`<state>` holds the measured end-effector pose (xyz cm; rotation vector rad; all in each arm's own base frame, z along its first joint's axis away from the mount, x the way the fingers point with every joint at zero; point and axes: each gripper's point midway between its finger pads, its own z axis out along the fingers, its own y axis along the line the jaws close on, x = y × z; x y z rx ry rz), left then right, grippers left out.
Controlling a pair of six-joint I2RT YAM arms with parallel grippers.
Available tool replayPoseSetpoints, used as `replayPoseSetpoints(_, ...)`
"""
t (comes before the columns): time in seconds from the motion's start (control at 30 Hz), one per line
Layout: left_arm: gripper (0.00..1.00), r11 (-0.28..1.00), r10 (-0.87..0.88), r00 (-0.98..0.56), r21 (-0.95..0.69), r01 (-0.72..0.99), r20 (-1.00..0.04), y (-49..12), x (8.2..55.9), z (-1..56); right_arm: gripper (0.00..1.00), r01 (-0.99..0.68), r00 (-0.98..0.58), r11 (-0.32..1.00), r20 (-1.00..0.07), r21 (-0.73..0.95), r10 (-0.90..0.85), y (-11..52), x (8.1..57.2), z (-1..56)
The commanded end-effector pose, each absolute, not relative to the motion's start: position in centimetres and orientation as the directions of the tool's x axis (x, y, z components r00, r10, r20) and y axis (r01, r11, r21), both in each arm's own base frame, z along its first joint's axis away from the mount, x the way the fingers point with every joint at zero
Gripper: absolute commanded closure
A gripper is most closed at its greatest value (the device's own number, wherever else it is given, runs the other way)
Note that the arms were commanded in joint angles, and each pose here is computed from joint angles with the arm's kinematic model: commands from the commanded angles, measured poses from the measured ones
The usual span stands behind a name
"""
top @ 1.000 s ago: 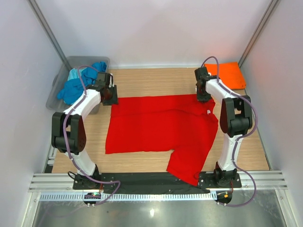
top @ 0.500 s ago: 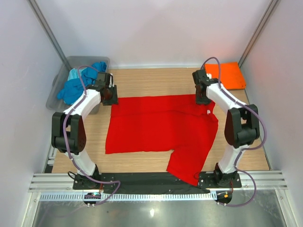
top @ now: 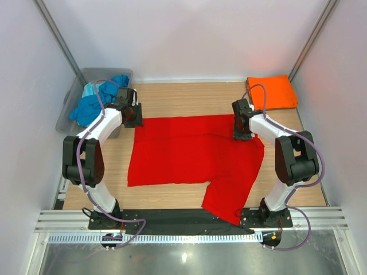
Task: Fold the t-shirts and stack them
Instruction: Fold the tshirt
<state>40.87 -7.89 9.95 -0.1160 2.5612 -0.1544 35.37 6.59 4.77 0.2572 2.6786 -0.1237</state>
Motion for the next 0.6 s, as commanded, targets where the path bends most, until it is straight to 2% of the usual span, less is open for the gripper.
replayPoseSetpoints(0.0,0.59,0.991,-0.101,-0.811,-0.129,-0.031,-0.577,-7.8,41.2,11.5,0.67,0.230,-0.851,0.972,-0.493,-0.040,0.181,6.7,37.6,4.6)
replayPoseSetpoints(0.57,0.59,0.992,-0.101,-0.819,-0.123,-0.037,-0.565,-7.8,41.3,11.0,0.67,0.241,-0.835,0.966,-0.528,-0.095,0.156,5.9,39.5,4.2)
